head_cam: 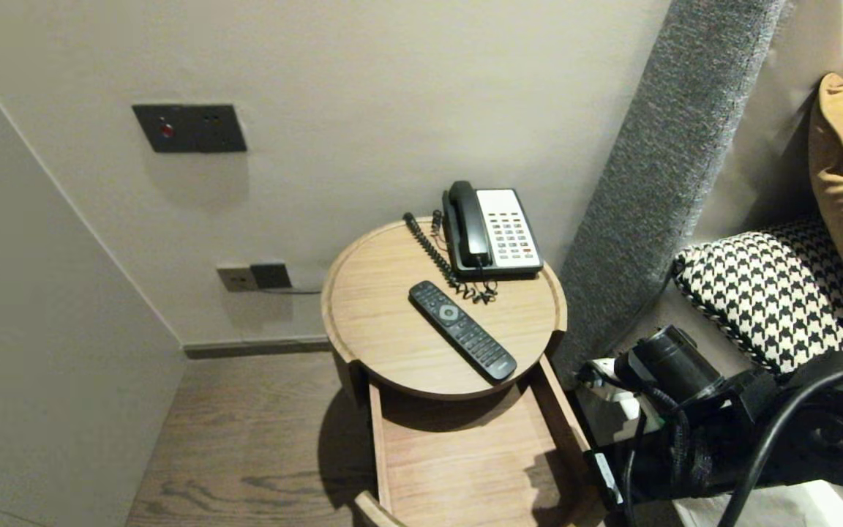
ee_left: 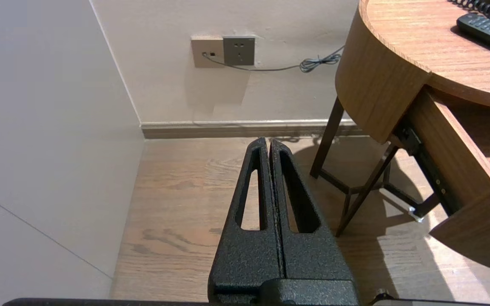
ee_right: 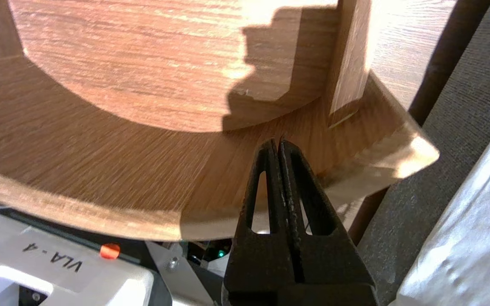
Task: Open the nightstand drawer
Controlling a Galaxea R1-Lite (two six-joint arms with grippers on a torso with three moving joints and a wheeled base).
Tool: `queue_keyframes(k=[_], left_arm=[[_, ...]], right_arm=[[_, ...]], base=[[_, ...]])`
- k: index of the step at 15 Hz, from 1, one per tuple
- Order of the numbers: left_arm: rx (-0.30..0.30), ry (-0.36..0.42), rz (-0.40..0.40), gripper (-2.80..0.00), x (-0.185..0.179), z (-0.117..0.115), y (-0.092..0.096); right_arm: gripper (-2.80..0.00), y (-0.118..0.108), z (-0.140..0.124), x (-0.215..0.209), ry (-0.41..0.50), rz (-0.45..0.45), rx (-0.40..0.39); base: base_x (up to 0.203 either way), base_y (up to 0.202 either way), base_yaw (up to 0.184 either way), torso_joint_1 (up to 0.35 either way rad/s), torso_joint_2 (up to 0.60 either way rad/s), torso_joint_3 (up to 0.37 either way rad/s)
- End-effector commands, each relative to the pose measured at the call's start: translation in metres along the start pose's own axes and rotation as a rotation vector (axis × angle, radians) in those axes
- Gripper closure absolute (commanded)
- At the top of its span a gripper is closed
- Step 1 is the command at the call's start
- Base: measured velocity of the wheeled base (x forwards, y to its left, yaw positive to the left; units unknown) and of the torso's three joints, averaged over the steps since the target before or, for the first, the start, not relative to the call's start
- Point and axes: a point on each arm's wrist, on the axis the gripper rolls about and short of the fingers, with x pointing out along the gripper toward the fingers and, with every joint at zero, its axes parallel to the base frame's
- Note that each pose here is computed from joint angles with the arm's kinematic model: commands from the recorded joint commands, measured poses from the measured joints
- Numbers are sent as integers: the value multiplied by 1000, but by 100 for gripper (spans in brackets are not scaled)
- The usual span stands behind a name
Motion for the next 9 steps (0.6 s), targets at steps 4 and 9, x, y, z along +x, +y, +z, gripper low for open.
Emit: queue_keyframes(k=[4, 9], left_arm=[[-1, -1, 2, 0, 0, 0, 0], [-1, -1, -1, 0, 0, 0, 0]], right_arm=[[0, 0, -10, -6, 7, 2, 0], [0, 3, 6, -23, -95, 22, -1]], base=[[0, 0, 0, 0, 0, 0], [0, 0, 0, 0, 0, 0]])
